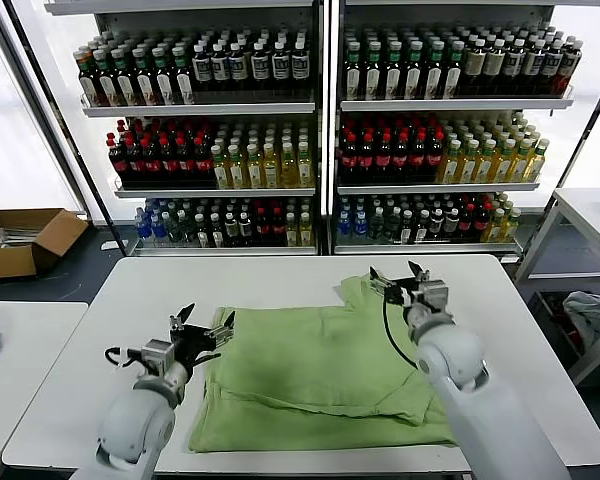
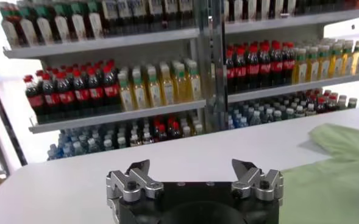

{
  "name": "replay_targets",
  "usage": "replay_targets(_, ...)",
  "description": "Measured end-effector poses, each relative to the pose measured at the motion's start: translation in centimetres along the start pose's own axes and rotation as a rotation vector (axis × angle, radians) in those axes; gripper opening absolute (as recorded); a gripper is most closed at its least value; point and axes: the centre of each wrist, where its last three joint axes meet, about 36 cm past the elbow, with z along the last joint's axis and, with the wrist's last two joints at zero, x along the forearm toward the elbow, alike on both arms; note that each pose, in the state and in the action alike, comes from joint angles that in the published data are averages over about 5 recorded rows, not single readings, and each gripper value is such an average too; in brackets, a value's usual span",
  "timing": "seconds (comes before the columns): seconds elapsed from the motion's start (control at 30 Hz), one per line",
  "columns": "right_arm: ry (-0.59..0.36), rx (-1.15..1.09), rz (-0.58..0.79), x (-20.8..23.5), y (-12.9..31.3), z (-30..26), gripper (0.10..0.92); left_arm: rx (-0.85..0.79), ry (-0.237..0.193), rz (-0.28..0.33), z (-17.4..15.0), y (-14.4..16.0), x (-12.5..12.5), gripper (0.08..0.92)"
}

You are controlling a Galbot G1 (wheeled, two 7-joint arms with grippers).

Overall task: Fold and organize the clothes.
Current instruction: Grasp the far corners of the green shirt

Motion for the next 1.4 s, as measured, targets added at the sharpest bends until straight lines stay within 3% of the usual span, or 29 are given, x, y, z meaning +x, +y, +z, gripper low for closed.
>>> replay_targets(0.27,0.083,-0.023,0.027,-6.3,0.2,-0.7,0.823,0.003,0.060,0.006,0.0,1.1,-5.3,0.823)
replay_targets(0.47,0.134,-0.041,0.043,-8.7,0.0,-0.3,0.823,0.005,0.097,0.005,0.4,1.3,-7.5,0.823)
replay_targets(0.93,0.198,-0.070,0.089,-10.3,-0.2,1.3,0.823,0.022,0.135,0.009,1.0,1.0,-9.4,0.823)
replay_targets(1.4,0.231,-0.080,0.096,-9.7,0.6,3.5,0.823,0.041,0.164,0.013,2.1,1.1,-9.6,0.823)
